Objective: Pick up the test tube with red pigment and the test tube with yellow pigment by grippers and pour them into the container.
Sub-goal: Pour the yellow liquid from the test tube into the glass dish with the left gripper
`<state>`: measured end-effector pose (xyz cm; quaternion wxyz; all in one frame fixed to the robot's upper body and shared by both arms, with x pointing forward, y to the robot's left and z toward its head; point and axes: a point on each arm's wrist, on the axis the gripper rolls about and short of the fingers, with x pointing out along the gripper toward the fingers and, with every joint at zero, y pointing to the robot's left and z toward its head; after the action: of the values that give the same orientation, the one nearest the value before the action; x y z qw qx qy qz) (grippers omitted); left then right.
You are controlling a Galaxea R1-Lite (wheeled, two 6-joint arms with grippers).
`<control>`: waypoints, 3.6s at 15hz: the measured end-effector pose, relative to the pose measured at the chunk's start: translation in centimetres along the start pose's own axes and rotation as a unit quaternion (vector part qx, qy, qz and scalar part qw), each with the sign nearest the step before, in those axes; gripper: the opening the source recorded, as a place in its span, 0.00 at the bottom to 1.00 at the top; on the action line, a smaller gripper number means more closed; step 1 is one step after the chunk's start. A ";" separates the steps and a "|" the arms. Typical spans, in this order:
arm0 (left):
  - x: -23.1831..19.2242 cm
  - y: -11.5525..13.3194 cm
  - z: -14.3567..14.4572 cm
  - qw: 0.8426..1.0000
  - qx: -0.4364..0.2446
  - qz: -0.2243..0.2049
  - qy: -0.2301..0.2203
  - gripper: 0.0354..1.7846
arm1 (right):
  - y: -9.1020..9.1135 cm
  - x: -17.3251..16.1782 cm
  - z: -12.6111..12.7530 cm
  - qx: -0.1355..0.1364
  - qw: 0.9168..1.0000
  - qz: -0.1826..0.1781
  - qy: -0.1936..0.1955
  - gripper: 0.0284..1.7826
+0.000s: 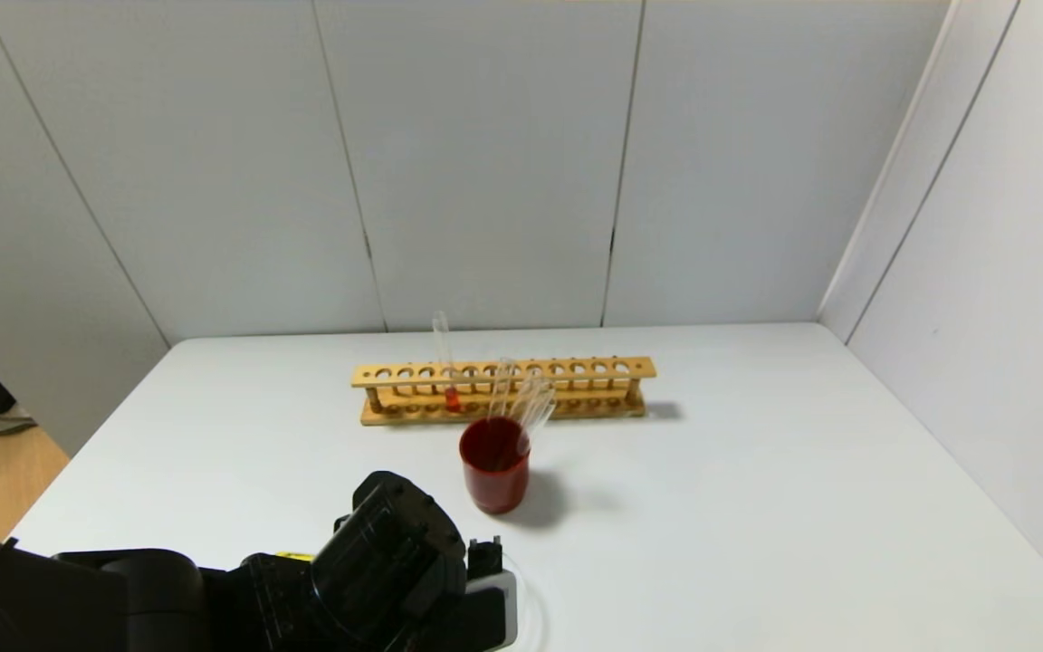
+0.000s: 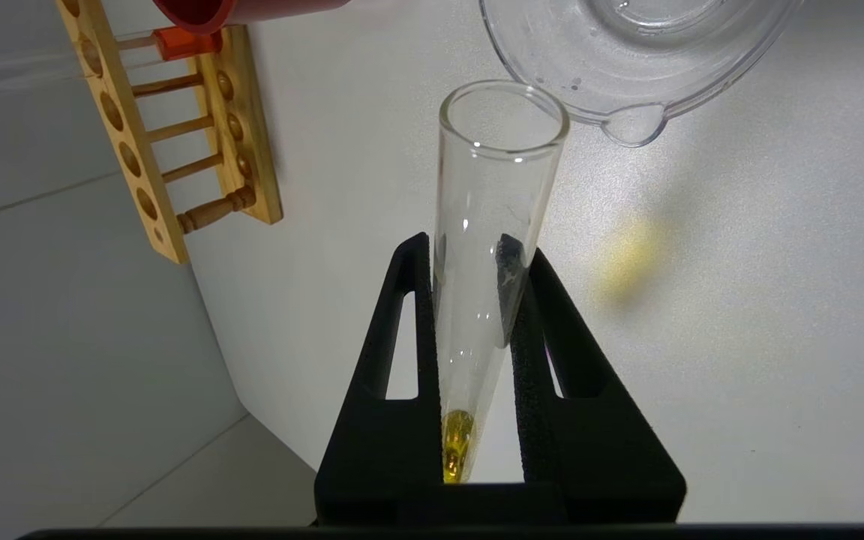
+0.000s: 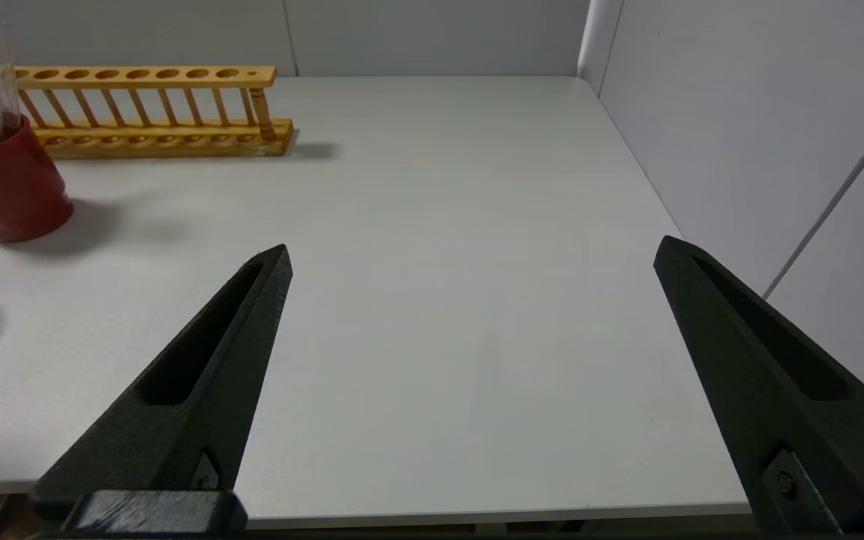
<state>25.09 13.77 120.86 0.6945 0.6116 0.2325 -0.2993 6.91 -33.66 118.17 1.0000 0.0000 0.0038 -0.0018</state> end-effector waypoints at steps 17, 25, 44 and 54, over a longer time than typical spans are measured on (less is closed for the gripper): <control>0.5 -0.4 2.0 0.997 0.058 -0.012 0.045 0.16 | 0.0 0.0 0.0 0.000 1.000 0.000 0.000 0.95; 0.6 -0.5 2.1 0.995 0.074 -0.019 0.063 0.16 | 0.0 0.0 0.0 0.000 1.000 0.000 0.000 0.95; 1.3 -0.8 2.8 0.985 0.136 -0.032 0.104 0.16 | 0.0 0.0 0.0 0.000 1.000 0.000 0.000 0.95; 1.4 -0.8 3.7 0.980 0.156 -0.034 0.117 0.16 | 0.0 0.0 0.0 0.000 1.000 0.000 0.000 0.95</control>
<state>25.39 9.91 119.87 0.5478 0.7353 0.2828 -0.2815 6.91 -33.66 118.17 1.0000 0.0000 0.0038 -0.0016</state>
